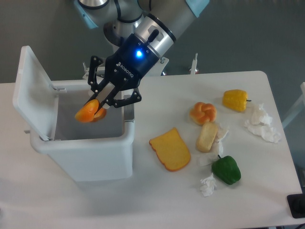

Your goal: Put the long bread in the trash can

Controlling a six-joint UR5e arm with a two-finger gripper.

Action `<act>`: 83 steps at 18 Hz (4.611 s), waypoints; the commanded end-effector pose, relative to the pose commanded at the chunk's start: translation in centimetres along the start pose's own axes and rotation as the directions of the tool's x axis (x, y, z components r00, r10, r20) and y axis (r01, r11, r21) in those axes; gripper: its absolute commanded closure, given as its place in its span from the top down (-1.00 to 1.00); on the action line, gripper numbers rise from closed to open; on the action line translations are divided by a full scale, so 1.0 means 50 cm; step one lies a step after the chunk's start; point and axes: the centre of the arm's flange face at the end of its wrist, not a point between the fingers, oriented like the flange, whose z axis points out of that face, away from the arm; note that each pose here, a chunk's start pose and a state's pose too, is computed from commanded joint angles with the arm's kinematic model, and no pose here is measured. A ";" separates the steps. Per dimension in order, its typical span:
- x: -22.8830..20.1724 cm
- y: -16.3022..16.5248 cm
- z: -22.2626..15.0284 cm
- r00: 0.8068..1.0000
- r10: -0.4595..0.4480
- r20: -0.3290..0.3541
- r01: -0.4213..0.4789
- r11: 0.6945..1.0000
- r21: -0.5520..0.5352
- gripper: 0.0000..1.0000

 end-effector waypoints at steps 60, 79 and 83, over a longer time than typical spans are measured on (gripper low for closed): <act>-0.048 0.004 -0.292 0.698 0.535 0.476 -0.241 0.801 -0.549 1.00; -0.038 0.139 -0.443 0.671 0.719 0.180 -0.309 0.492 -0.814 1.00; -0.040 0.148 -0.462 0.661 0.743 0.106 -0.345 0.426 -0.837 1.00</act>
